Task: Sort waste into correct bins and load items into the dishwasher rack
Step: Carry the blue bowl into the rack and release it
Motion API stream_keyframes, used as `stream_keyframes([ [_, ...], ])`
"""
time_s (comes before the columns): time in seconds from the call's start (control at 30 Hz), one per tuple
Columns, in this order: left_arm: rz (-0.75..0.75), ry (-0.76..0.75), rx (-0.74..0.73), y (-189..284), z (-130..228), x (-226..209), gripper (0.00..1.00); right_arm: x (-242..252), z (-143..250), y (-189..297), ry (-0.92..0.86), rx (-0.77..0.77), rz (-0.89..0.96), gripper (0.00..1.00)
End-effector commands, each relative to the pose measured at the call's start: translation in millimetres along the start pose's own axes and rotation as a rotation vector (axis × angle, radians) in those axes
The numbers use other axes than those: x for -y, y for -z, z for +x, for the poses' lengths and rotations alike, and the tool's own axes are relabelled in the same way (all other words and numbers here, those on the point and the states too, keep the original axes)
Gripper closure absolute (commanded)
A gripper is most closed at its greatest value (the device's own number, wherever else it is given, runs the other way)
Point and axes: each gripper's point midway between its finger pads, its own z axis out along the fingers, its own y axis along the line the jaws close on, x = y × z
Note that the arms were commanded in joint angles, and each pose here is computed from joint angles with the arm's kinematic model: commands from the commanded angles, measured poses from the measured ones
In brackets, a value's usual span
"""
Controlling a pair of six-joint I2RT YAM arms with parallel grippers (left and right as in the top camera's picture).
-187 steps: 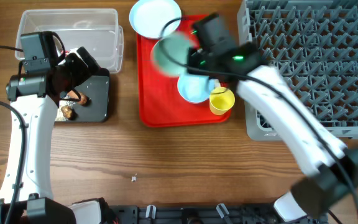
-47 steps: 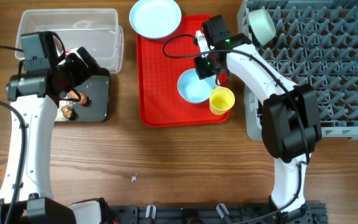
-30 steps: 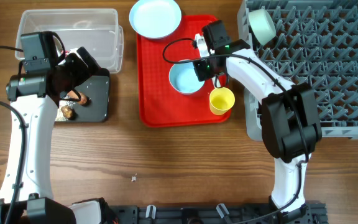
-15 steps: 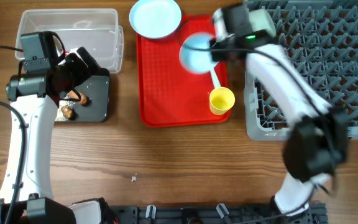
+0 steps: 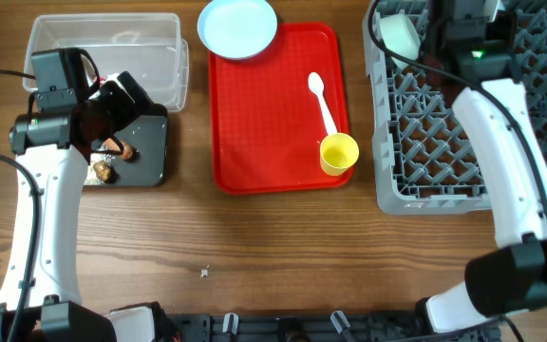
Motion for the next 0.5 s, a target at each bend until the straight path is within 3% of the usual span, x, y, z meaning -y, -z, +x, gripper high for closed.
stream_keyframes([
  [0.0, -0.004, 0.007, 0.015, 2, -5, -2, 0.00, 13, 5, -18, 0.181, -0.031, 0.213, 0.96],
  [0.33, -0.004, 0.007, 0.015, 2, -5, -2, 0.00, -18, -23, -84, 0.637, -0.006, 0.322, 0.96],
  [0.47, -0.004, 0.007, 0.015, 2, -5, -2, 0.00, -33, -27, -105, 0.683, 0.030, 0.332, 0.96],
])
